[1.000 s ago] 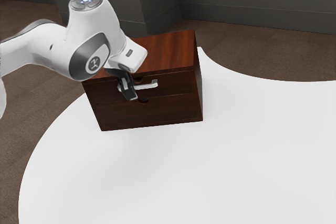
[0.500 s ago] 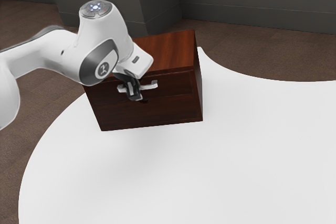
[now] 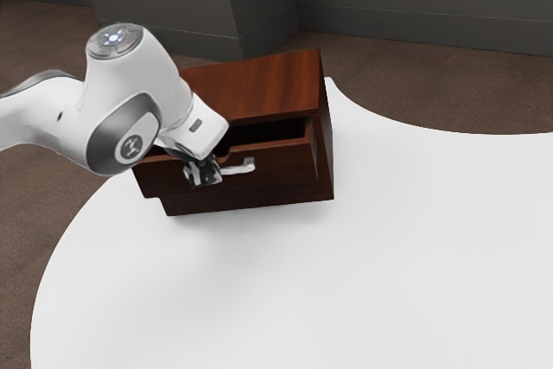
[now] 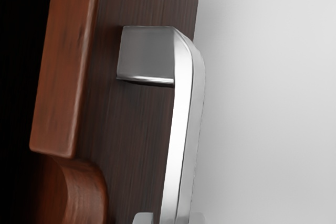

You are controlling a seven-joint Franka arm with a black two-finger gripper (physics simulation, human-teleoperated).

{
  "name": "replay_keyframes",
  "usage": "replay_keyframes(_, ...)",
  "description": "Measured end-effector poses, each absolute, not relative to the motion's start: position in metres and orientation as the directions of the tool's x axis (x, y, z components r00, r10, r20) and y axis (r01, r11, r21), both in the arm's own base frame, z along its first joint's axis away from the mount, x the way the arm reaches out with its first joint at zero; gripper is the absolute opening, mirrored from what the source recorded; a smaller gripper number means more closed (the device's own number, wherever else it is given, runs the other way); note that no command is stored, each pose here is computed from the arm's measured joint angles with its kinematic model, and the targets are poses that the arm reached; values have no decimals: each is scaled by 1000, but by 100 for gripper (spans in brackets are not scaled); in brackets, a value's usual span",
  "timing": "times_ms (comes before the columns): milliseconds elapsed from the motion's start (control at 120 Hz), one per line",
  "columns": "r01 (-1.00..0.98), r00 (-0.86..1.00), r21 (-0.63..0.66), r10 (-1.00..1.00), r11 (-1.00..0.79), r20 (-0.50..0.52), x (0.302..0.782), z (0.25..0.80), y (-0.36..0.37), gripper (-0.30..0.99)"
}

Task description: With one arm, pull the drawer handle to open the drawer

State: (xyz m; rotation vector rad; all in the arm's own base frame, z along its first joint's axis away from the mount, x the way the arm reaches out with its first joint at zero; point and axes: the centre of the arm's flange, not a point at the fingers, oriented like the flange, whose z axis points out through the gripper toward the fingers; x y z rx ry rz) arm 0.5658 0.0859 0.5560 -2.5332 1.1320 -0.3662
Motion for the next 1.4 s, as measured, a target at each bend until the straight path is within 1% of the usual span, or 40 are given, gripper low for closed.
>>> replay_keyframes(192,-682,625,-404,-773,-609,110,541,559,70,-3)
replay_keyframes(408,-722,578,-397,-809,-567,104,530,554,37,-3)
replay_keyframes(800,-737,559,-388,-822,-553,109,486,560,23,-5)
replay_keyframes(1175,-748,566,-363,-820,-556,89,477,552,22,-4)
replay_keyframes(1400,-754,572,-348,-817,-557,69,475,552,17,3)
